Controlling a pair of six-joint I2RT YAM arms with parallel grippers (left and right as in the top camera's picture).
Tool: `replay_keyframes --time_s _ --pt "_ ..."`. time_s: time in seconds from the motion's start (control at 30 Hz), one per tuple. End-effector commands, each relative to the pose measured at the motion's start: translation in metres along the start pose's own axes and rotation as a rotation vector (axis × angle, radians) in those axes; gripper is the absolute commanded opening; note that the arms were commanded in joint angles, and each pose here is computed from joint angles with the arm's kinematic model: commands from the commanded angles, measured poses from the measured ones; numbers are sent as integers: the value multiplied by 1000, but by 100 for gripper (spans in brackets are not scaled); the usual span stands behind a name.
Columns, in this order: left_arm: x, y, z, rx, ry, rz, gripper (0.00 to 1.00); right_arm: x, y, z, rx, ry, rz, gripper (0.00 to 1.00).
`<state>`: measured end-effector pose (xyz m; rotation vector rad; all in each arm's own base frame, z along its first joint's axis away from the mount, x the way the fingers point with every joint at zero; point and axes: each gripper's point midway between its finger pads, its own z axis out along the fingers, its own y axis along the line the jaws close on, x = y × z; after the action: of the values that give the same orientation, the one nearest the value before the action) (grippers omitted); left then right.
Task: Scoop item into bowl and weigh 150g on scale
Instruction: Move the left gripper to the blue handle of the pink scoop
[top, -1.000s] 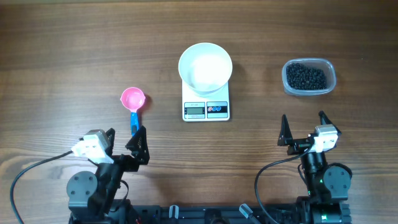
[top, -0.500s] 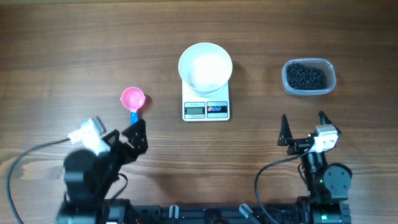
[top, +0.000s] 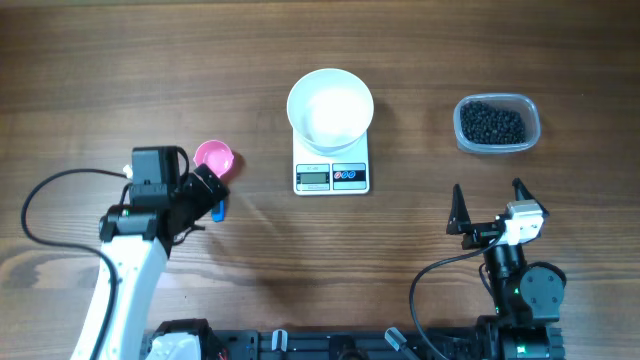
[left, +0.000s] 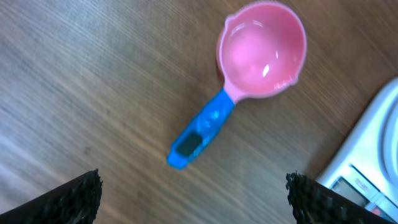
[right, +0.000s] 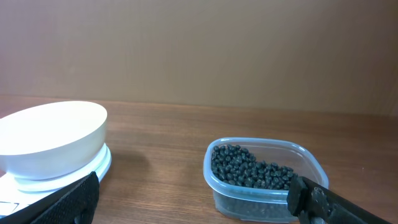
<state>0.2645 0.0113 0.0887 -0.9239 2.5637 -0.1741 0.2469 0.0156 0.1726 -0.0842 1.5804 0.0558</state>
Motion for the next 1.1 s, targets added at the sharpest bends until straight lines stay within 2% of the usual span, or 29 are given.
replay_keyframes --time_s 0.0,0.23,0.37,0.53,0.7,0.9,1.07 --pt "1 -7 20 63 86 137 100 -3 -1 -1 9 -13 18 100" --pt "13 4 54 124 247 158 98 -3 -1 -1 10 -13 18 100" --pt "16 2 61 225 297 199 98 -3 -1 -1 9 -13 18 100" --pt "16 6 69 244 302 278 95 -3 -1 -1 9 -13 18 100" --pt "4 1 74 259 249 294 94 -3 -1 -1 10 -13 18 100" --pt "-4 -3 78 270 212 319 85 -3 -1 -1 10 -13 18 100" --pt "5 3 90 262 260 341 79 -3 -1 -1 10 -13 18 100"
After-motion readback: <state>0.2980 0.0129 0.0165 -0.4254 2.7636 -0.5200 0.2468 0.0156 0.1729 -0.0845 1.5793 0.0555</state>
